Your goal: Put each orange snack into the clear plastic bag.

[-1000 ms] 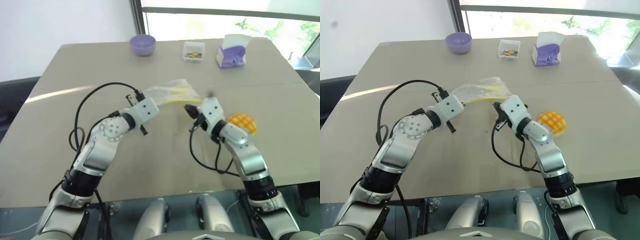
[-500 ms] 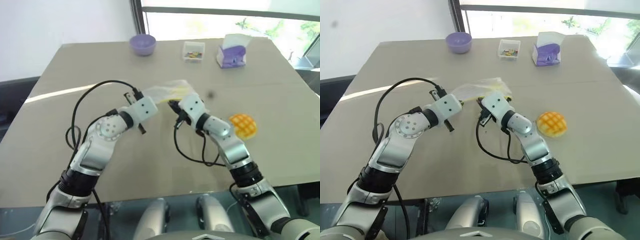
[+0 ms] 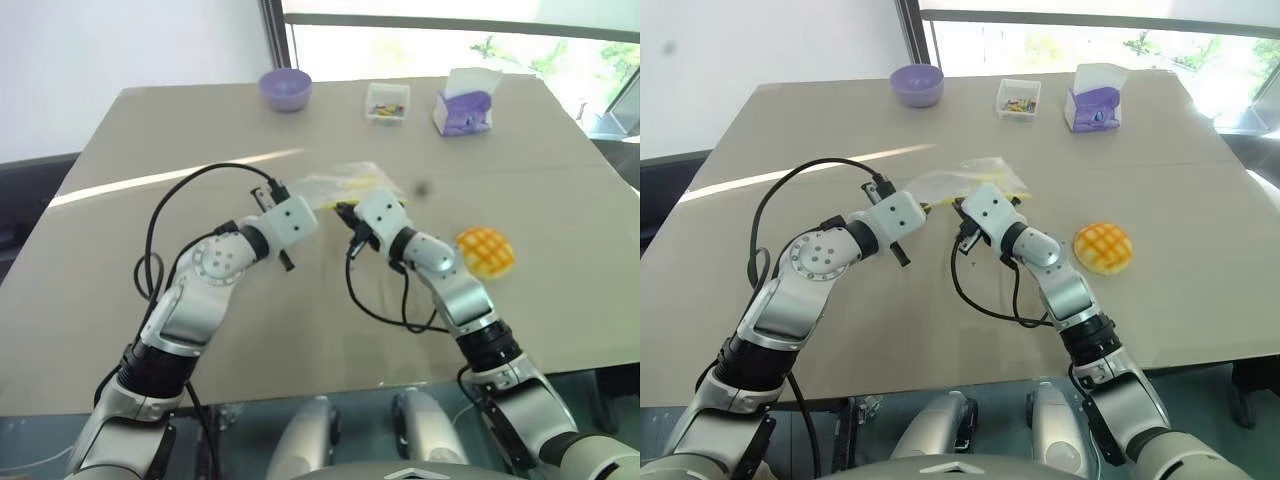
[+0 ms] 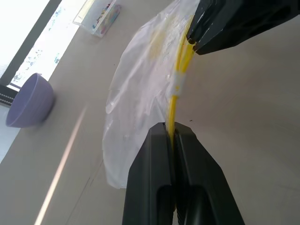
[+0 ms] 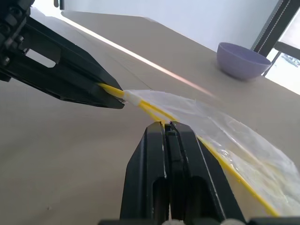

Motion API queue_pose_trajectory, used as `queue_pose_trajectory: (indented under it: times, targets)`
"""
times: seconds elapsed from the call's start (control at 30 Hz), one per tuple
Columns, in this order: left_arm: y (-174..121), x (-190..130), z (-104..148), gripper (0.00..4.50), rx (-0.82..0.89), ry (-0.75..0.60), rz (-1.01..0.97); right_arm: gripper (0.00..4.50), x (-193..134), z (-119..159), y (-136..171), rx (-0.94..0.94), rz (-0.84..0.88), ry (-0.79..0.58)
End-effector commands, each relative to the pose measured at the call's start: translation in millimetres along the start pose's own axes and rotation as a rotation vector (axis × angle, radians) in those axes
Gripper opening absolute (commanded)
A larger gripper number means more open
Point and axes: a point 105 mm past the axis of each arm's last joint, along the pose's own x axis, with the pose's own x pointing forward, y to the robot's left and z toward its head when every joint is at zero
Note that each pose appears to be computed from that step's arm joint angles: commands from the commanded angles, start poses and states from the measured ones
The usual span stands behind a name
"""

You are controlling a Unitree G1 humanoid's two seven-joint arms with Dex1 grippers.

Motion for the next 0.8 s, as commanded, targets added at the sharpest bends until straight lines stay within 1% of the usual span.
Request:
queue_pose_trajectory:
  times: [0.03, 0.3, 0.4, 0.6, 0.8]
  targets:
    - [0.7, -4.7, 15.1, 0.00, 0.058, -0.060, 0.006, 0.11, 4.0, 18.6, -0.4, -0.029, 0.002, -0.062]
    - [-6.7, -5.8, 16.2, 0.00, 0.102, -0.084, -0.015, 0.11, 0.8, 17.1, -3.2, -0.006, 0.008, -0.057]
    - [-14.2, -7.8, 16.7, 0.00, 0.137, -0.102, -0.041, 0.11, -0.9, 14.8, -4.1, 0.020, 0.015, -0.052]
    - [-24.2, -11.7, 8.9, 0.00, 0.208, -0.101, -0.079, 0.11, -5.1, 13.7, -7.5, 0.081, 0.051, -0.060]
    - [-27.8, -15.6, 3.1, 0.00, 0.252, -0.096, -0.100, 0.11, -12.2, 13.9, -5.5, 0.083, 0.123, -0.071]
